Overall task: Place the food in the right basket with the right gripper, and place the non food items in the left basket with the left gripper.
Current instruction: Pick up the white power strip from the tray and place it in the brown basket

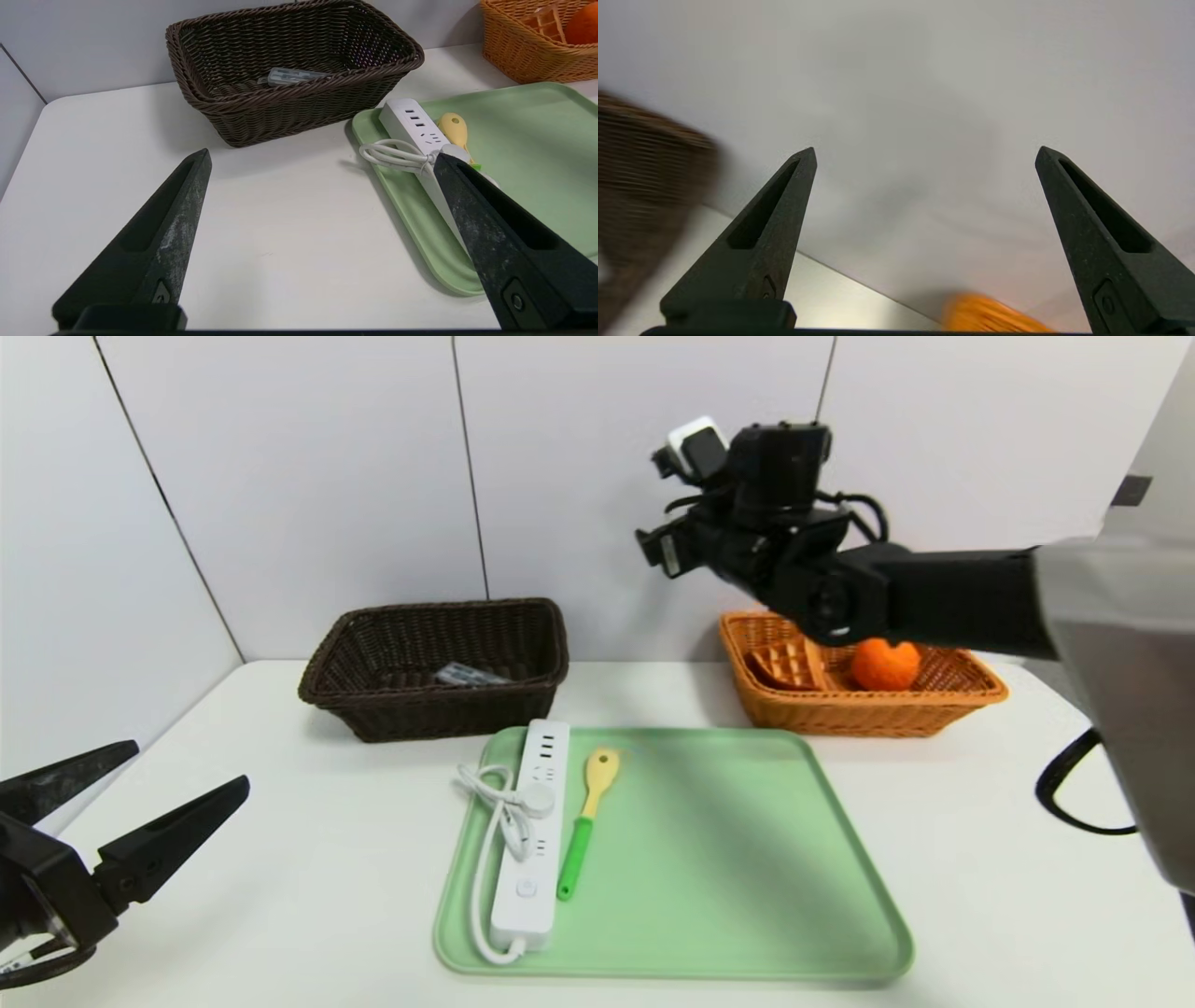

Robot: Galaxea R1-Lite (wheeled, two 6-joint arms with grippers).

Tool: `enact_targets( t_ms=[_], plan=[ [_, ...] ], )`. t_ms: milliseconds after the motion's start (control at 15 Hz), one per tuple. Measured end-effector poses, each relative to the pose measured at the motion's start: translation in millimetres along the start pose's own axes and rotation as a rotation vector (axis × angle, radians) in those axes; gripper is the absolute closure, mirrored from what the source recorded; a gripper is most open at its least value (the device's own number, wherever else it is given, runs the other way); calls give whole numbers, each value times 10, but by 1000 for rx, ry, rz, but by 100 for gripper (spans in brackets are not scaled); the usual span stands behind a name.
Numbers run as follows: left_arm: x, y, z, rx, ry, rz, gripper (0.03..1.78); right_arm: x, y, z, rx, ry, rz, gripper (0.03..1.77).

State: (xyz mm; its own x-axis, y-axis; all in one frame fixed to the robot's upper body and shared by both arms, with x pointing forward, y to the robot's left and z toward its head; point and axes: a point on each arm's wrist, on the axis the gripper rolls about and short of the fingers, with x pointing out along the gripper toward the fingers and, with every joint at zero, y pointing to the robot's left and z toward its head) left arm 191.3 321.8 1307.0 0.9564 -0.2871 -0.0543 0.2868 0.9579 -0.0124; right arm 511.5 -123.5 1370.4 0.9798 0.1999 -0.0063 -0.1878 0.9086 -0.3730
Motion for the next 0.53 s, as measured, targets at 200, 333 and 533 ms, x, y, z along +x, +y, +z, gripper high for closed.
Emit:
enact_targets(
  t_ms=[200, 333, 533],
  plan=[
    [7, 1, 25, 1, -6, -1, 12, -232, -593, -22, -24, 141, -125, 15],
    [11, 1, 27, 4, -5, -4, 12, -431, -1082, -109, -33, 214, -220, 14],
    [17, -4, 11, 1, 10, -33, 12, -790, -1695, -196, -30, 271, -356, 12]
  ],
)
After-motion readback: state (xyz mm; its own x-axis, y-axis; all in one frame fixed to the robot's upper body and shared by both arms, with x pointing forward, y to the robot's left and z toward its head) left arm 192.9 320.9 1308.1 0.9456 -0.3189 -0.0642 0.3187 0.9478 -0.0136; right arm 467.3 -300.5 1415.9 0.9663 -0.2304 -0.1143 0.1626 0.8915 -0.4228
